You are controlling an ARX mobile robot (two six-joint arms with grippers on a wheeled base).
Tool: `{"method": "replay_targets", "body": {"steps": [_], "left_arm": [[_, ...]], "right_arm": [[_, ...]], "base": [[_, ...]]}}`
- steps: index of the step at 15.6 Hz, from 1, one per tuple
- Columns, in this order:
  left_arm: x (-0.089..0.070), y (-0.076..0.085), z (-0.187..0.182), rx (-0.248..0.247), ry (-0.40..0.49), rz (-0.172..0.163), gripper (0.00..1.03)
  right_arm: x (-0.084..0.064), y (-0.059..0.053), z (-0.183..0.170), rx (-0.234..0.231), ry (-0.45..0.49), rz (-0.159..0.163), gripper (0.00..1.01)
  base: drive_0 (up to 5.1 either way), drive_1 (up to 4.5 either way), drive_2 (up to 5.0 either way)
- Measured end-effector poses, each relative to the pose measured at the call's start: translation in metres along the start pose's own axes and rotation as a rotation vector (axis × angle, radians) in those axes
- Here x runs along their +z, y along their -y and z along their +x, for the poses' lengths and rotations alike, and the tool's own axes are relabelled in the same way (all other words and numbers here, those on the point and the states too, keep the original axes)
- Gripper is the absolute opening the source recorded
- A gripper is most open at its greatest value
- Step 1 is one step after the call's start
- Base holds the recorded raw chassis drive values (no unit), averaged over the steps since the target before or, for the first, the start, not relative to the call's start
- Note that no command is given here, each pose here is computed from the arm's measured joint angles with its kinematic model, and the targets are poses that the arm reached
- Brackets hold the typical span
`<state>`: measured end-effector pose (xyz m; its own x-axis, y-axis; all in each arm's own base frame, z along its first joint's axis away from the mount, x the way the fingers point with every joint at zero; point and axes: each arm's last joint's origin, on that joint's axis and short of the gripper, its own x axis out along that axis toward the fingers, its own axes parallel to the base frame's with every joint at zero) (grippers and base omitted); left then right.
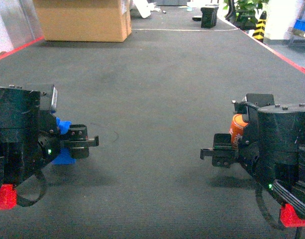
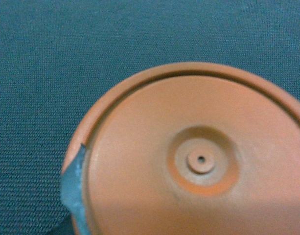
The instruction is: Sort blue parts and orange caps into right shelf containers
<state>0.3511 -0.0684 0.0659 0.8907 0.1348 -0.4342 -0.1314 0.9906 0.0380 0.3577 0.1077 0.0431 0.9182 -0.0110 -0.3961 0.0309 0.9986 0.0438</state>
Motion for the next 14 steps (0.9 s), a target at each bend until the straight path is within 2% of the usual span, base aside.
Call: {"method": "replay_targets", "body": {"steps": [1, 2, 5, 7, 8, 9, 10, 11, 12, 14], "left_arm": [[0.001, 0.001, 0.0, -0.001, 0.014, -0.006, 0.53], [0.002, 0.001, 0.0, -0.002, 0.019, -0.01, 0.45], [-0.001, 0.001, -0.003, -0.007, 0.024, -0.021, 0.43], [-0.001, -0.003, -0.014, 0.026, 0.048, -0.031, 0.43], [0.002, -0.008, -0.023, 0.057, 0.081, -0.034, 0.43], [0.016, -0.015, -0.041, 0.122, 0.168, -0.035, 0.43], [0.029, -0.022, -0.059, 0.155, 0.247, -0.056, 0.43], [0.037, -0.031, -0.082, 0.19, 0.32, -0.071, 0.43], [0.037, -0.04, -0.102, 0.227, 0.35, -0.075, 0.43], [0.032, -0.054, -0.138, 0.291, 0.362, -0.059, 0.43]], "right_arm": [[0.0, 0.0, 0.0, -0.003, 0.003, 0.0, 0.51], [0.0, 0.0, 0.0, -0.009, 0.012, 0.0, 0.47], [-0.004, 0.004, -0.008, -0.023, 0.031, -0.011, 0.46], [0.003, 0.007, -0.024, -0.019, 0.074, -0.02, 0.46], [0.012, 0.009, -0.036, -0.018, 0.114, -0.018, 0.46], [0.025, 0.012, -0.057, -0.013, 0.181, -0.014, 0.46], [0.037, 0.016, -0.081, -0.014, 0.248, -0.008, 0.46], [0.042, 0.023, -0.107, -0.026, 0.284, -0.015, 0.46], [0.042, 0.03, -0.129, -0.044, 0.29, -0.033, 0.46], [0.041, 0.041, -0.169, -0.066, 0.297, -0.057, 0.46]], "base": [[0.0, 0.0, 0.0], [0.0, 0.0, 0.0], [0.0, 0.0, 0.0], [0.0, 0.0, 0.0], [0.0, 0.0, 0.0], [0.0, 0.0, 0.0], [0.0, 0.0, 0.0], [0.0, 0.0, 0.0], [0.0, 0.0, 0.0], [0.0, 0.0, 0.0]]}}
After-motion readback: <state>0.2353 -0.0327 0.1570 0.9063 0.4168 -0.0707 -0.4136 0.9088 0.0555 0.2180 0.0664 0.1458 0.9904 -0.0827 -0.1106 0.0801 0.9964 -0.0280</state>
